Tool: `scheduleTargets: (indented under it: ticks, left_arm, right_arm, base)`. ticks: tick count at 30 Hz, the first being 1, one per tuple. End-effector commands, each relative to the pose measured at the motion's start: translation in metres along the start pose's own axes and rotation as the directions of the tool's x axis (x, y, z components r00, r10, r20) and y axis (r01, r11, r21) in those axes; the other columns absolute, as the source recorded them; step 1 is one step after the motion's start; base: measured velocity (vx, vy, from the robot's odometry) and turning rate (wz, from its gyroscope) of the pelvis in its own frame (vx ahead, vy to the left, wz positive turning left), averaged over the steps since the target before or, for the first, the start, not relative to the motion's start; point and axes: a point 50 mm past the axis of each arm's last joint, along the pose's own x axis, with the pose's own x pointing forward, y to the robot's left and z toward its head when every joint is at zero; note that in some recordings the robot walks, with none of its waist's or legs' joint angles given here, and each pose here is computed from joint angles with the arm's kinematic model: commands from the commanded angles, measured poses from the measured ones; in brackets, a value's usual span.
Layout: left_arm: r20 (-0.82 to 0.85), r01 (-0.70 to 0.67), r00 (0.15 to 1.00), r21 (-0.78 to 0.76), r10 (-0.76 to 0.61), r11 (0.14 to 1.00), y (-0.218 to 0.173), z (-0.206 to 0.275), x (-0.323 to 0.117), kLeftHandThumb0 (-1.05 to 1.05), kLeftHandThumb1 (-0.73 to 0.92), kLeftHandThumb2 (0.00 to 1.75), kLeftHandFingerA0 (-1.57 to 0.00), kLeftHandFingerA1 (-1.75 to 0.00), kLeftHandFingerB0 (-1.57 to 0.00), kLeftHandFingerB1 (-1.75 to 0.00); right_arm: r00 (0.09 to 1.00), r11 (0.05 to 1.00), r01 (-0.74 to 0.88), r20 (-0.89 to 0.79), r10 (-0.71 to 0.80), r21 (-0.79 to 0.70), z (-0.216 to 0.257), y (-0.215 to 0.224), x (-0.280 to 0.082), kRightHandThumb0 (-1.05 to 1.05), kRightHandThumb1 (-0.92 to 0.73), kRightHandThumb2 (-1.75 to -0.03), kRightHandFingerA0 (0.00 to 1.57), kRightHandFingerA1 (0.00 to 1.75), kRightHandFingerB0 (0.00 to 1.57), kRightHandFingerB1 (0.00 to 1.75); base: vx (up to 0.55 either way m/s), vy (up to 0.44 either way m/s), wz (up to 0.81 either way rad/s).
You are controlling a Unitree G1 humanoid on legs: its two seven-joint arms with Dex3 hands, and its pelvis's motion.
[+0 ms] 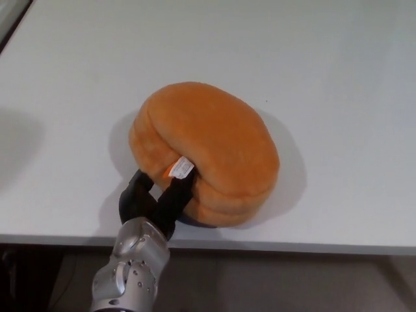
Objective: A soft plate is kept in the center of the table close to the robot and the robot uses its left hand to pick up the plate, turns it upside down and places it back on the table
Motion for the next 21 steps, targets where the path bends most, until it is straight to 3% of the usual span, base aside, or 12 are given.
scheduleTargets:
  ticks: [1, 3, 4, 5, 6, 9, 10, 11, 13, 14, 15, 21]
  left_arm:
    - [-0.560, -0.258, 0.828, -0.320, 0.037, 0.912, -0.074, -0.111, -0.047, -0.13, 0.62, 0.70, -0.91, -1.75, -0.17, -0.41]
    - [-0.571, -0.256, 0.820, -0.310, 0.035, 0.916, -0.075, -0.115, -0.049, -0.13, 0.63, 0.69, -0.91, -1.75, -0.17, -0.42]
    - [-0.580, -0.250, 0.814, -0.302, 0.031, 0.920, -0.076, -0.117, -0.050, -0.16, 0.63, 0.67, -0.91, -1.75, -0.17, -0.42]
    - [-0.584, -0.242, 0.812, -0.301, 0.022, 0.923, -0.078, -0.118, -0.051, -0.15, 0.64, 0.69, -0.93, -1.75, -0.16, -0.40]
    - [-0.592, -0.221, 0.806, -0.298, 0.001, 0.929, -0.082, -0.121, -0.053, -0.14, 0.65, 0.70, -0.98, -1.75, -0.13, -0.39]
    - [-0.602, -0.196, 0.798, -0.289, -0.019, 0.937, -0.088, -0.123, -0.056, -0.13, 0.64, 0.70, -0.98, -1.75, -0.13, -0.39]
    - [-0.602, -0.192, 0.798, -0.289, -0.022, 0.938, -0.090, -0.124, -0.057, -0.13, 0.65, 0.70, -0.98, -1.75, -0.13, -0.38]
    - [-0.605, -0.186, 0.796, -0.289, -0.029, 0.939, -0.095, -0.124, -0.059, -0.13, 0.66, 0.70, -0.97, -1.75, -0.12, -0.36]
    - [-0.608, -0.170, 0.793, -0.279, -0.036, 0.945, -0.100, -0.123, -0.061, -0.17, 0.68, 0.64, -0.92, -1.75, -0.14, -0.33]
    - [-0.614, -0.155, 0.788, -0.269, -0.045, 0.951, -0.104, -0.123, -0.062, -0.14, 0.65, 0.68, -0.95, -1.75, -0.12, -0.35]
    - [-0.620, -0.148, 0.783, -0.267, -0.052, 0.952, -0.108, -0.124, -0.063, -0.14, 0.65, 0.68, -0.95, -1.75, -0.12, -0.35]
    - [-0.641, -0.070, 0.761, -0.231, -0.098, 0.971, -0.126, -0.128, -0.072, -0.20, 0.68, 0.64, -0.93, -1.75, -0.13, -0.36]
  right_arm:
    - [1.000, 0.999, -0.016, 0.007, 0.016, -0.048, 0.009, -0.013, 0.001, -0.70, -0.79, -0.65, 0.52, 0.45, 0.34, 0.33]
    - [1.000, 0.999, -0.020, 0.003, 0.020, -0.044, 0.008, -0.013, 0.001, -0.72, -0.78, -0.64, 0.53, 0.45, 0.35, 0.33]
    - [1.000, 0.999, -0.021, 0.001, 0.021, -0.045, 0.007, -0.012, 0.000, -0.74, -0.65, -1.01, 0.47, 0.57, 0.28, 0.48]
    - [1.000, 0.999, -0.020, -0.001, 0.020, -0.046, 0.007, -0.013, 0.000, -0.73, -0.64, -1.01, 0.44, 0.56, 0.26, 0.48]
    - [1.000, 0.998, -0.017, -0.003, 0.017, -0.053, 0.008, -0.013, -0.001, -0.72, -0.79, -0.64, 0.53, 0.45, 0.35, 0.33]
    - [1.000, 0.998, -0.013, -0.008, 0.013, -0.055, 0.007, -0.014, -0.002, -0.71, -0.79, -0.65, 0.52, 0.44, 0.34, 0.33]
    - [1.000, 0.999, -0.015, -0.010, 0.015, -0.052, 0.007, -0.014, -0.002, -0.71, -0.63, -1.00, 0.43, 0.57, 0.27, 0.48]
    - [1.000, 0.999, -0.017, -0.010, 0.016, -0.052, 0.007, -0.014, -0.001, -0.72, -0.79, -0.65, 0.54, 0.46, 0.35, 0.33]
    - [1.000, 0.999, -0.017, -0.006, 0.017, -0.052, 0.007, -0.013, 0.000, -0.70, -0.78, -0.64, 0.57, 0.47, 0.36, 0.34]
    - [1.000, 0.999, -0.019, -0.004, 0.019, -0.045, 0.007, -0.013, 0.000, -0.73, -0.66, -1.00, 0.51, 0.57, 0.29, 0.48]
    - [1.000, 0.999, -0.019, -0.002, 0.019, -0.040, 0.007, -0.013, 0.000, -0.73, -0.66, -1.00, 0.51, 0.57, 0.29, 0.48]
    - [1.000, 1.000, -0.022, 0.011, 0.023, -0.015, 0.006, -0.013, 0.002, -0.68, -0.79, -0.64, 0.56, 0.46, 0.33, 0.32]
  base:
    - [0.00, 0.000, 0.00]
    - [0.00, 0.000, 0.00]
    - [0.00, 0.000, 0.00]
    - [0.00, 0.000, 0.00]
    - [0.00, 0.000, 0.00]
    - [0.00, 0.000, 0.00]
    - [0.00, 0.000, 0.00]
    - [0.00, 0.000, 0.00]
    - [0.00, 0.000, 0.00]
    - [0.00, 0.000, 0.00]
    - [0.00, 0.000, 0.00]
    - [0.00, 0.000, 0.00]
